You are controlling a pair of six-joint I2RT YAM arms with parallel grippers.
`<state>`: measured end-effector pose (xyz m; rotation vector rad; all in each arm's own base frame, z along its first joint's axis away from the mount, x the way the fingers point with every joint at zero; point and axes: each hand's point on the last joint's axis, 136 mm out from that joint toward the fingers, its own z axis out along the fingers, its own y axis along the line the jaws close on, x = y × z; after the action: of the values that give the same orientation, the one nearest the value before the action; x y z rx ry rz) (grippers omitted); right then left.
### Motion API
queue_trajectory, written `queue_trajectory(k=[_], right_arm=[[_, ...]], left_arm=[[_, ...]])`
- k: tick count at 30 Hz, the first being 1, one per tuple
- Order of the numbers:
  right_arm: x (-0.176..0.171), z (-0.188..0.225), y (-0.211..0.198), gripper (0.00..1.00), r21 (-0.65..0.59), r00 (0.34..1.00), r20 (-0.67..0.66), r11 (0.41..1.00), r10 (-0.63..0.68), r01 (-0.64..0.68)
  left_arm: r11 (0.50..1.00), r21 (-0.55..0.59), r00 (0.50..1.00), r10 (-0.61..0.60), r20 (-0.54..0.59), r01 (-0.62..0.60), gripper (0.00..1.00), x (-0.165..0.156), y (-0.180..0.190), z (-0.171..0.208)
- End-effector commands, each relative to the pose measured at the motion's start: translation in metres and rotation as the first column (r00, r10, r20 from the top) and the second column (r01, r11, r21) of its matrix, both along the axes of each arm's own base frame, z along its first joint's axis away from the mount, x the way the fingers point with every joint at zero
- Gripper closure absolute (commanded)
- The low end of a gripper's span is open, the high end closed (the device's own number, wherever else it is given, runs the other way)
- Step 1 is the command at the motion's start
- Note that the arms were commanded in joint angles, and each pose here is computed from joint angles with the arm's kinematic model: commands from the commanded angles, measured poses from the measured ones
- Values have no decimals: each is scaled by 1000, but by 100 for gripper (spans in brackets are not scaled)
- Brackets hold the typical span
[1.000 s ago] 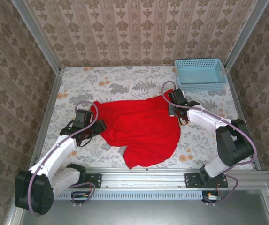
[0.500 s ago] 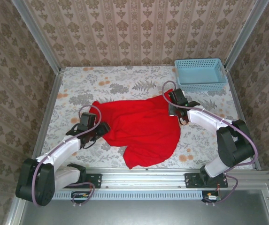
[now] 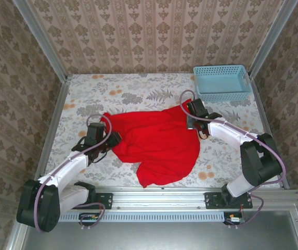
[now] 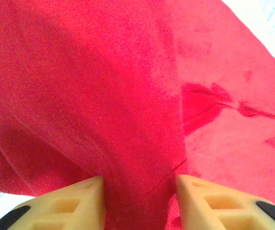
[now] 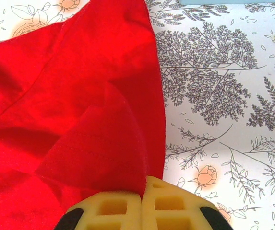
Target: Fold the inside-out t-shirt
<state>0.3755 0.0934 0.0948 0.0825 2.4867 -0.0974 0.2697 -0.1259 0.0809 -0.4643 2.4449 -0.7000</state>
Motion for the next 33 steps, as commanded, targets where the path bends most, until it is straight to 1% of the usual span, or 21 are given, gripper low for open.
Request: queue_trajectory(k=[1, 5, 9, 13, 17, 19, 26, 32, 33], right_arm=[[-3, 6, -2, 100, 10, 1000, 11, 1000, -11, 11], [-3, 7, -1, 100, 1, 1000, 9, 1000, 2, -2], [0, 1, 7, 96, 17, 999, -18, 999, 44, -44], [5, -3, 18, 90, 62, 995, -42, 994, 88, -85], [8, -3, 34, 78, 114, 985, -66, 982, 158, -150], [8, -3, 35, 76, 117, 984, -76, 981, 163, -153], [3, 1, 23, 72, 99, 987, -70, 985, 146, -138], [1, -10, 20, 73, 75, 984, -101, 987, 150, -143], [2, -10, 19, 75, 68, 984, -100, 988, 147, -140]], left_arm=[[999, 50, 999, -10, 48, 8, 64, 7, 3, 17], [994, 108, 999, -14, 41, 10, 82, 8, 10, 17], [989, 148, 998, -30, 47, 23, 100, 15, 11, 23], [985, 169, 998, -42, 45, 34, 100, 23, 13, 28], [983, 184, 998, -37, 56, 26, 100, 30, 19, 36], [982, 187, 998, -33, 57, 22, 100, 32, 22, 37], [983, 181, 998, -30, 53, 20, 100, 35, 27, 37], [984, 177, 998, -29, 52, 19, 100, 37, 27, 37], [984, 176, 998, -28, 53, 19, 100, 37, 27, 37]])
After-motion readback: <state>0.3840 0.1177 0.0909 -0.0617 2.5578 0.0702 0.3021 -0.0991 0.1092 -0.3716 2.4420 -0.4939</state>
